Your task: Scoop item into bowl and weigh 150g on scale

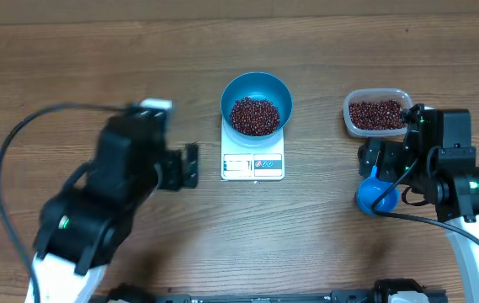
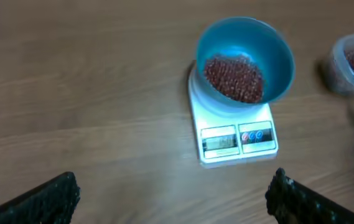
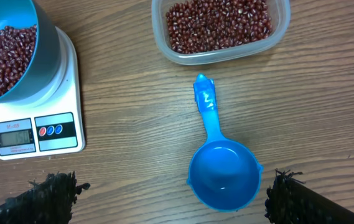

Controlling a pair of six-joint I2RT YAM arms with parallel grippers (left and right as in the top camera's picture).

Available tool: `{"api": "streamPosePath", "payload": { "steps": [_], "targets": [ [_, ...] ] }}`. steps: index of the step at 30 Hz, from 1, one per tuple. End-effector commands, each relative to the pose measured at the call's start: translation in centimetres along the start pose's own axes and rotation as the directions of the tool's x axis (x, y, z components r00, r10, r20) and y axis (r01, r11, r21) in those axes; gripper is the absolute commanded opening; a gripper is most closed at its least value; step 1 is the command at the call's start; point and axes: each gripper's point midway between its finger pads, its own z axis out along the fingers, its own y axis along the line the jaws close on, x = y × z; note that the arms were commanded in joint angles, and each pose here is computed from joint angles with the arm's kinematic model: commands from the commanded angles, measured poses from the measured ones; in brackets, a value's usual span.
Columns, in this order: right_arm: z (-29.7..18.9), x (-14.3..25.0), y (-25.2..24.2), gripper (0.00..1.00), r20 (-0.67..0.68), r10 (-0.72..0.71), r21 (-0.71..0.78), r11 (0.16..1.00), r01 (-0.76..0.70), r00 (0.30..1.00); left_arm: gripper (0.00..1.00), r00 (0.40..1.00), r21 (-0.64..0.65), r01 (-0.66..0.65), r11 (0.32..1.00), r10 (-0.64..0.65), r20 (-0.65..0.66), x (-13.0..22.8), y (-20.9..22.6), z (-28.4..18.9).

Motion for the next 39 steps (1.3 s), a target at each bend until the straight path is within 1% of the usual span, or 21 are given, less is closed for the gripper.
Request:
{"api": "streamPosePath", "payload": {
  "steps": [1, 2, 5, 6, 9, 12, 15, 18, 21, 26, 31, 33, 36, 39],
  "targets": [
    [-0.6, -0.7, 0.1, 1.00, 0.029, -0.004, 0.001, 1.000, 0.004, 1.000, 0.99, 0.996, 0.051, 0.048, 0.998, -0.052, 0.078, 3.2, 2.5, -0.4],
    [-0.6, -0.7, 0.1, 1.00, 0.029, -0.004, 0.001, 1.000, 0.004, 1.000, 1.00, 0.990, 0.054, 0.076, 0.996, -0.082, 0.117, 4.7, 3.3, -0.4],
    [-0.6, -0.7, 0.1, 1.00, 0.029, -0.004, 0.001, 1.000, 0.004, 1.000, 0.99, 0.981, 0.059, 0.094, 0.994, -0.103, 0.167, 6.6, 4.0, 0.0],
    [-0.6, -0.7, 0.1, 1.00, 0.029, -0.004, 0.001, 1.000, 0.004, 1.000, 1.00, 0.973, 0.067, 0.090, 0.994, -0.102, 0.205, 7.6, 4.1, 0.3],
    [-0.6, -0.7, 0.1, 1.00, 0.029, -0.004, 0.001, 1.000, 0.004, 1.000, 1.00, 0.951, 0.088, 0.109, 0.990, -0.130, 0.282, 8.7, 4.2, 0.8],
    [-0.6, -0.7, 0.1, 1.00, 0.029, -0.004, 0.001, 1.000, 0.004, 1.000, 1.00, 0.902, 0.132, 0.144, 0.981, -0.185, 0.391, 9.6, 4.3, 1.4],
    [-0.6, -0.7, 0.1, 1.00, 0.029, -0.004, 0.001, 1.000, 0.004, 1.000, 1.00, 0.859, 0.167, 0.177, 0.970, -0.235, 0.454, 10.1, 4.6, 2.1],
    [-0.6, -0.7, 0.1, 1.00, 0.029, -0.004, 0.001, 1.000, 0.004, 1.000, 1.00, 0.799, 0.205, 0.232, 0.951, -0.306, 0.517, 10.4, 5.3, 2.8],
    [-0.6, -0.7, 0.1, 1.00, 0.029, -0.004, 0.001, 1.000, 0.004, 1.000, 0.99, 0.755, 0.232, 0.254, 0.939, -0.342, 0.559, 10.4, 5.7, 3.2],
    [-0.6, -0.7, 0.1, 1.00, 0.029, -0.004, 0.001, 1.000, 0.004, 1.000, 1.00, 0.698, 0.239, 0.249, 0.938, -0.345, 0.628, 9.5, 6.5, 3.5],
    [-0.6, -0.7, 0.1, 1.00, 0.029, -0.004, 0.001, 1.000, 0.004, 1.000, 1.00, 0.601, 0.246, 0.230, 0.942, -0.336, 0.725, 8.1, 7.3, 2.8],
    [-0.6, -0.7, 0.1, 1.00, 0.029, -0.004, 0.001, 1.000, 0.004, 1.000, 1.00, 0.568, 0.253, 0.255, 0.933, -0.356, 0.742, 7.8, 7.8, 2.4],
    [-0.6, -0.7, 0.1, 1.00, 0.029, -0.004, 0.001, 1.000, 0.004, 1.000, 0.99, 0.558, 0.238, 0.272, 0.932, -0.354, 0.751, 7.8, 8.3, 2.3],
    [-0.6, -0.7, 0.1, 1.00, 0.029, -0.004, 0.001, 1.000, 0.004, 1.000, 1.00, 0.599, 0.222, 0.296, 0.929, -0.361, 0.715, 8.7, 8.5, 3.5]
  ]
}}
